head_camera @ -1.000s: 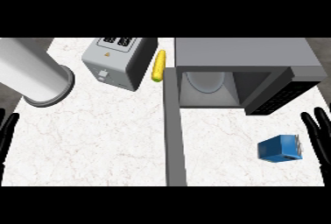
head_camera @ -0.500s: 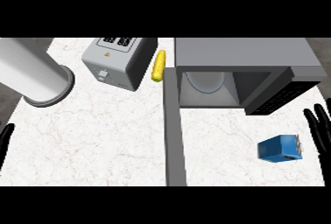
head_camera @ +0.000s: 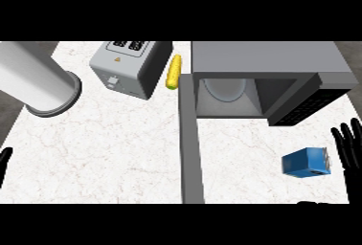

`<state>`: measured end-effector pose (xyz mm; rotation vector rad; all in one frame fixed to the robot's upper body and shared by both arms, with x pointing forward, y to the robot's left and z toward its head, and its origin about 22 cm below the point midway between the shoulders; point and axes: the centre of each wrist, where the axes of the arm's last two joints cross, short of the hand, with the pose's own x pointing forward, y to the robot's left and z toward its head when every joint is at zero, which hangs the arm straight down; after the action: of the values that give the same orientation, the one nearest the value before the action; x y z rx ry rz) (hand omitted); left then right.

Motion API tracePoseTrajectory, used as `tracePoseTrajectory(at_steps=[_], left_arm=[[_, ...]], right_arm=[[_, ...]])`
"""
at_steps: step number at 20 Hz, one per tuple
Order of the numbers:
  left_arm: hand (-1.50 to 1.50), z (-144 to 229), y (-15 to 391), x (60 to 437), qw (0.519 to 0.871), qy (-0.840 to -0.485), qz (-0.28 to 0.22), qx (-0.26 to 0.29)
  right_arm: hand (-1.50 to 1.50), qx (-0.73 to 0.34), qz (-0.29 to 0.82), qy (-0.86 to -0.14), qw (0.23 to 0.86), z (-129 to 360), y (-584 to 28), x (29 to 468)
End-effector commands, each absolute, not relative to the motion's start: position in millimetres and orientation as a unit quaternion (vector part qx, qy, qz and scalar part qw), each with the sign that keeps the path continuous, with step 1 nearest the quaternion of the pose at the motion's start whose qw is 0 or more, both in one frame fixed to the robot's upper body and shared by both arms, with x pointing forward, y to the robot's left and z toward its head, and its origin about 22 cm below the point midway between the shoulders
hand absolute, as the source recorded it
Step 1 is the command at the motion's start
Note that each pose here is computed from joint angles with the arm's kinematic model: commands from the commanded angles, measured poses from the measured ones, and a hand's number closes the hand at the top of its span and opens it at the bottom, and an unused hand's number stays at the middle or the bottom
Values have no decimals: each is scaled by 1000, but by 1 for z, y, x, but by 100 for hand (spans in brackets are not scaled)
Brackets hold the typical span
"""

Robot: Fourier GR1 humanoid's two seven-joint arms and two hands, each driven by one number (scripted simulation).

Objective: Pick up the milk, place it into the microwave and close the microwave

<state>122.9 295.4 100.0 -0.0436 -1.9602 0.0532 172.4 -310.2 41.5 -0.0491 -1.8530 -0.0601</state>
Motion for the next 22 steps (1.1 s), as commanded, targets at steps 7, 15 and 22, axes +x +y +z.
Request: tracePoseTrajectory(at_steps=[7, 15, 22], left_arm=[[-150, 99, 289, 113, 561, -827, 21, -20], [-150, 101, 294, 113, 557, -830, 24, -18], [-150, 104, 299, 104, 565, -825, 26, -25]], right_arm=[[-150, -42, -36, -786, 616, -6, -359, 183], [-150, -44, -13, -783, 621, -39, -360, 171], [-150, -41, 5, -792, 609, -57, -363, 171]])
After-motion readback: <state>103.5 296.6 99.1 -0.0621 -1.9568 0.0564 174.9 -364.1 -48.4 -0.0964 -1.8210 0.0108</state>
